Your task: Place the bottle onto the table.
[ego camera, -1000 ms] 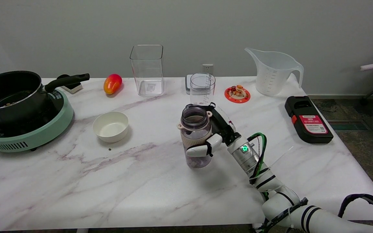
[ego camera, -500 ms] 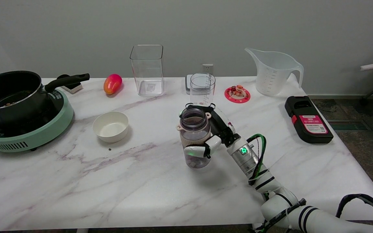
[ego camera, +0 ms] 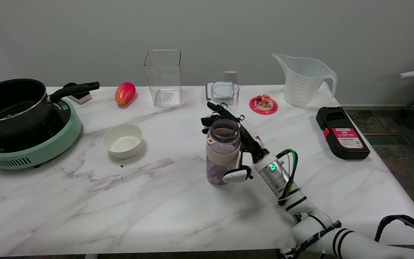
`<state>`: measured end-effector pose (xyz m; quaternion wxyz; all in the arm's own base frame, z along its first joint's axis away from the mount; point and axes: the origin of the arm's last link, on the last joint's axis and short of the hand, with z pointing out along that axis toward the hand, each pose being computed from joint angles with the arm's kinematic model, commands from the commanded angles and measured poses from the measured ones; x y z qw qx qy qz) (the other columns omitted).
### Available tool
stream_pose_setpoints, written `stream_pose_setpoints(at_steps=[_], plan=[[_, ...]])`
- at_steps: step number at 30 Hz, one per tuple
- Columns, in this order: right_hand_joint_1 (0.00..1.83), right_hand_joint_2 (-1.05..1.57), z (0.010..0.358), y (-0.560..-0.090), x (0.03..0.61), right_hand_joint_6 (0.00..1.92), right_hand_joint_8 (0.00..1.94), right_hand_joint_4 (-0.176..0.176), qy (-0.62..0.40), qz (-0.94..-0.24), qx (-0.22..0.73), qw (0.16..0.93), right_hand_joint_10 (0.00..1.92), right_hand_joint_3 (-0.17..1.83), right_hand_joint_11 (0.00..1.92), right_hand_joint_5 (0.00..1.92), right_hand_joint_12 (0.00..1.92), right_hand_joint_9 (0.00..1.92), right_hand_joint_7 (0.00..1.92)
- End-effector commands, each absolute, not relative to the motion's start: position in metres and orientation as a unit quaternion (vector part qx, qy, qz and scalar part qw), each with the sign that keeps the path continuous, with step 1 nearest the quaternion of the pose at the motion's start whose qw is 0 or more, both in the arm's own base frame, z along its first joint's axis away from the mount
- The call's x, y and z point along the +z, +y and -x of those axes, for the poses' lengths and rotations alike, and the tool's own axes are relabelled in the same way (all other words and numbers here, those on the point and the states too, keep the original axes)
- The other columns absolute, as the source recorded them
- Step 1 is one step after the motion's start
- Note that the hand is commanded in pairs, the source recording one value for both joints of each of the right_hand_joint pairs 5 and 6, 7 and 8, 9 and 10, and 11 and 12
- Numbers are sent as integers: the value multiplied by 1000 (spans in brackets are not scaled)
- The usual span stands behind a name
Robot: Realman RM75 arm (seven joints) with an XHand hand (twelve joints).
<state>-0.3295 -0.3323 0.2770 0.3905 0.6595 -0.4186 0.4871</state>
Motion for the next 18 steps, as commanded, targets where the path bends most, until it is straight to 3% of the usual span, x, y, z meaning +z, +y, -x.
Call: stream_pose_setpoints(at_steps=[1, 18], plan=[[1242, -851, 332, -329, 288, 106, 444, 0, -413, -659, 484, 401, 441, 1306, 583, 106, 583, 441, 444], [1236, -852, 319, -310, 364, 23, 338, 0, -418, -631, 505, 416, 405, 1083, 535, 23, 535, 405, 338]])
